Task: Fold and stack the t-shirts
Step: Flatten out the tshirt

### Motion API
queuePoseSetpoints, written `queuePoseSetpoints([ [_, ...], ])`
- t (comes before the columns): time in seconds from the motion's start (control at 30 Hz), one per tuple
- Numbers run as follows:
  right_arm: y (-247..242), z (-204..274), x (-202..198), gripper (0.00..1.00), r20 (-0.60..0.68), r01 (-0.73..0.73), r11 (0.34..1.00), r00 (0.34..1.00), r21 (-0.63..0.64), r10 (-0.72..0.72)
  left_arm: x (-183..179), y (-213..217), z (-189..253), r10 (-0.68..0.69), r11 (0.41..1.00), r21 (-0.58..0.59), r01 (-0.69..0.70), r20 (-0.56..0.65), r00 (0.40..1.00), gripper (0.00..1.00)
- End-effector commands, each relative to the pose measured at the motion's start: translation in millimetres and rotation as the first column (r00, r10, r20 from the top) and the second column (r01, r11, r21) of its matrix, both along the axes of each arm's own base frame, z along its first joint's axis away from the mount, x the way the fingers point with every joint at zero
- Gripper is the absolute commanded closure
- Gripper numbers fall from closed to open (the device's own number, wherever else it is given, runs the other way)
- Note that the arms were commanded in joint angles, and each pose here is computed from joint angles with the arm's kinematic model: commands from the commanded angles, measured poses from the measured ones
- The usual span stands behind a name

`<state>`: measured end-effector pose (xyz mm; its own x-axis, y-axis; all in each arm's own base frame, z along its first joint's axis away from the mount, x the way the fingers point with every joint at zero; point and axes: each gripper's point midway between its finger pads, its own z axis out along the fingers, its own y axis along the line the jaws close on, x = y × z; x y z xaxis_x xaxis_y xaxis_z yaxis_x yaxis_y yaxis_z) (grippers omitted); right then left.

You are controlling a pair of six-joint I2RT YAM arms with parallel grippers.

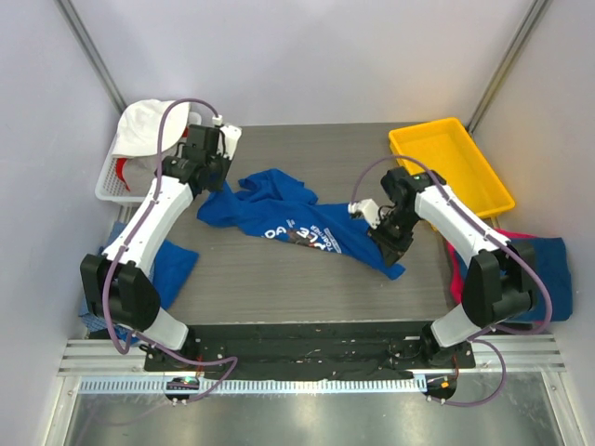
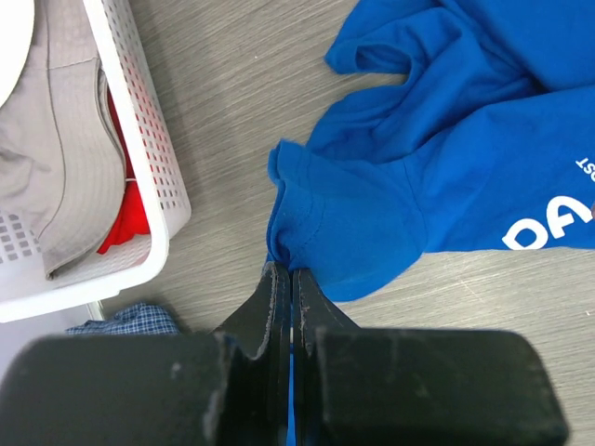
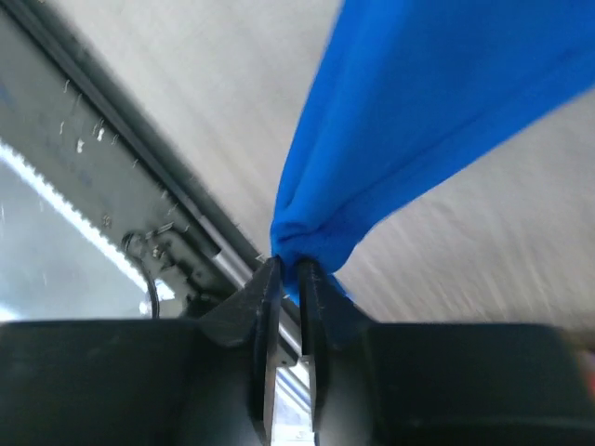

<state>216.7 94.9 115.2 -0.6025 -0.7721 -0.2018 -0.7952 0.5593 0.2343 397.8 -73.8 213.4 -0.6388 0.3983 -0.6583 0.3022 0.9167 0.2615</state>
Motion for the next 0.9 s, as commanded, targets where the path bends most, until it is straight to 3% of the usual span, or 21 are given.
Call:
queuePoseSetpoints([
  [0.0,7.0,-7.7,-39.7,0.74,-0.092,-0.103,0.995,0.990,0.017,0.104,2.3,-7.6,14.7,-0.028,1.000,-0.008,0.028,0.029,0.999,1.00],
  [0.03,7.5,-10.9,-38.1,0.72,-0.085,-0.099,0.995,0.991,0.015,0.100,3.2,-9.2,13.2,-0.031,0.999,-0.007,0.031,0.026,0.999,1.00],
  [0.17,10.1,-18.3,-44.5,0.34,-0.109,-0.092,0.995,0.990,0.030,0.094,3.0,-8.7,10.6,-0.030,1.000,0.007,0.030,0.017,0.999,1.00],
  [0.3,3.3,-27.3,-21.5,0.36,-0.009,-0.032,0.999,0.999,-0.038,0.032,3.1,-7.8,8.3,-0.030,0.999,0.018,0.029,0.011,1.000,1.00],
  [0.47,5.1,-22.9,41.3,0.45,0.222,0.138,0.988,0.968,-0.072,-0.119,2.9,-5.6,-0.3,-0.023,0.999,0.034,0.022,0.003,1.000,1.00],
  [0.6,-2.2,-13.9,101.5,0.54,0.421,0.289,0.952,0.879,-0.098,-0.224,1.0,-1.2,-19.9,-0.013,0.998,0.059,0.014,-0.016,1.000,1.00],
  [0.7,-3.4,-4.6,139.0,0.54,0.525,0.387,0.921,0.795,-0.053,-0.304,-2.4,1.0,-33.3,-0.010,0.998,0.066,0.011,-0.021,1.000,1.00],
  [0.8,-6.8,2.4,168.4,0.54,0.605,0.458,0.889,0.714,-0.023,-0.352,-6.6,5.3,-47.5,0.001,0.996,0.085,0.002,-0.038,0.999,1.00],
  [0.87,-7.7,-6.6,178.9,0.54,0.610,0.475,0.879,0.707,-0.037,-0.356,-10.2,10.6,-58.7,0.011,0.993,0.114,-0.003,-0.061,0.998,1.00],
])
